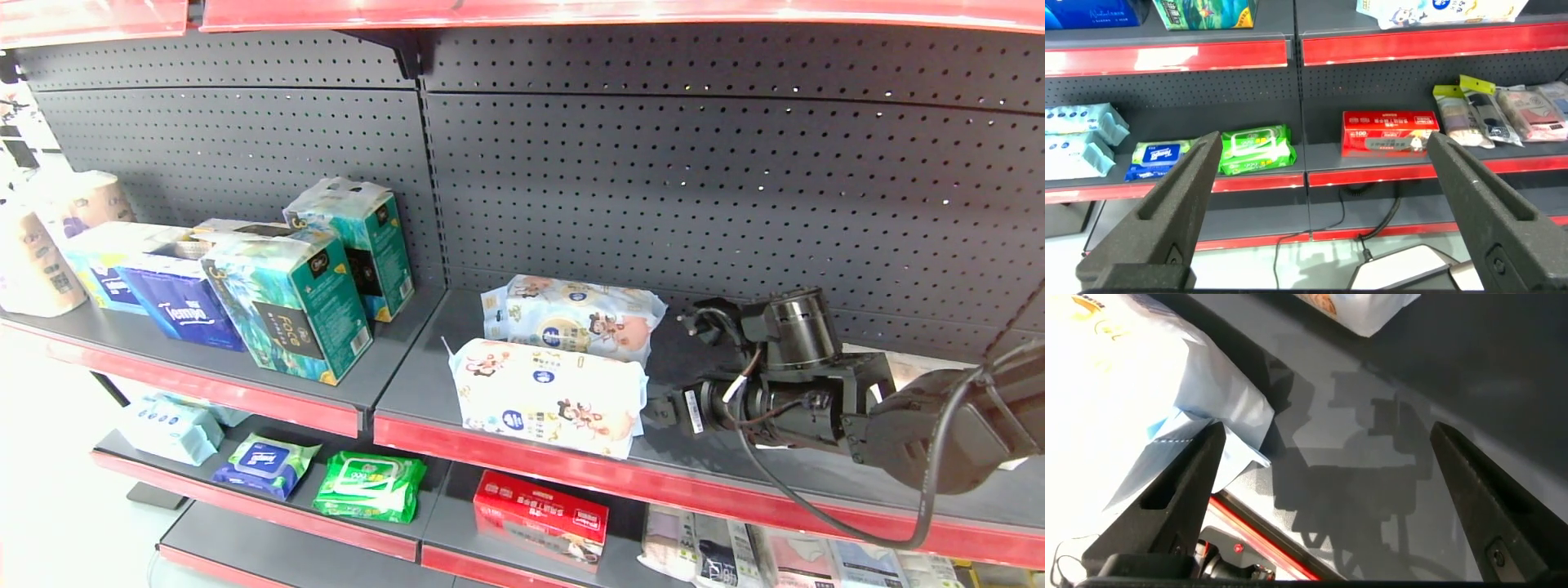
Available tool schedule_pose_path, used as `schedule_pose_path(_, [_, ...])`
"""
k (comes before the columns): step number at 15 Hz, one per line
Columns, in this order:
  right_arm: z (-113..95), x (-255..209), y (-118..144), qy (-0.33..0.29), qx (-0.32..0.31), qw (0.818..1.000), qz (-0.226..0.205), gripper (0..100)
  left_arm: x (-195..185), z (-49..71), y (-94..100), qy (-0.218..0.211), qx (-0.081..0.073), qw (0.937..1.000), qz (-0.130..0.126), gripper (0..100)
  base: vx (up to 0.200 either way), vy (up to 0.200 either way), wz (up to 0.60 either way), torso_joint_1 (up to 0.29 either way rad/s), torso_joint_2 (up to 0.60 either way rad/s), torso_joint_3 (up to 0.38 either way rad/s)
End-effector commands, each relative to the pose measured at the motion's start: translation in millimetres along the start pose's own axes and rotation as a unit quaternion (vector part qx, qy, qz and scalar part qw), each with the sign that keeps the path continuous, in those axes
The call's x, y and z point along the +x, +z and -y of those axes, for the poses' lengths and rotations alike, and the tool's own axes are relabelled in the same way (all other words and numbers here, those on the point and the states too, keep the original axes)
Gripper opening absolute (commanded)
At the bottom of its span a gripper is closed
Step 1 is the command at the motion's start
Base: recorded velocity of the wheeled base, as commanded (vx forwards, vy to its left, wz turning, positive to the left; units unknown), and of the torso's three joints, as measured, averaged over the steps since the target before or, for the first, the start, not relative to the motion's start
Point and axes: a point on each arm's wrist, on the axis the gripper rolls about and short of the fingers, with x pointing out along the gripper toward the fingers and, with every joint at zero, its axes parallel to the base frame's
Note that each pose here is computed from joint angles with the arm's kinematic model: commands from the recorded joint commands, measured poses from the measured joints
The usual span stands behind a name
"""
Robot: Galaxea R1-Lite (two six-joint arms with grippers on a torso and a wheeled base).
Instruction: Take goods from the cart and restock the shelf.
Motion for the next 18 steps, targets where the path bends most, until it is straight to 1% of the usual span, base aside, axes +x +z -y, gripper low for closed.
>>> schedule_pose_path(1, [-0.6, 1.7, 0.2, 0.000, -0.001, 1.000, -0.001, 100, 0.1, 0.0, 0.1, 0.000, 0.000, 1.0000, -0.001, 100, 0.000, 0.000, 0.00, 0.000, 0.00, 0.000])
schedule_pose_path(7, [-0.7, 3.0, 0.7, 0.000, -0.001, 1.000, -0.001, 100, 0.1, 0.0, 0.1, 0.000, 0.000, 1.0000, -0.001, 100, 0.000, 0.000, 0.00, 0.000, 0.00, 0.000])
schedule_pose_path(10, [2.5, 1.8, -2.8, -0.005, 0.002, 1.000, -0.006, 100, 0.1, 0.0, 0.1, 0.000, 0.000, 1.0000, -0.001, 100, 0.000, 0.000, 0.00, 0.000, 0.00, 0.000])
schedule_pose_path(11, [11.9, -4.3, -5.1, -0.020, 0.011, 1.000, -0.006, 100, 0.1, 0.0, 0.1, 0.000, -0.001, 1.0000, -0.001, 100, 0.000, 0.000, 0.00, 0.000, 0.00, 0.000])
schedule_pose_path(14, [15.1, -22.2, 1.5, -0.025, 0.014, 0.999, 0.019, 100, 0.1, 0.0, 0.1, -0.002, -0.002, 1.0000, -0.001, 100, 0.000, 0.000, 0.00, 0.000, 0.00, 0.000])
schedule_pose_path(16, [19.4, -35.6, 3.7, -0.050, 0.019, 0.998, 0.034, 100, 0.1, 0.0, 0.1, -0.002, -0.005, 1.0000, -0.001, 100, 0.000, 0.000, 0.00, 0.000, 0.00, 0.000])
schedule_pose_path(18, [25.3, -61.2, -0.3, -0.073, 0.026, 0.996, 0.054, 100, 0.1, 0.1, 0.1, -0.003, -0.005, 1.0000, -0.001, 100, 0.000, 0.000, 0.00, 0.000, 0.00, 0.000])
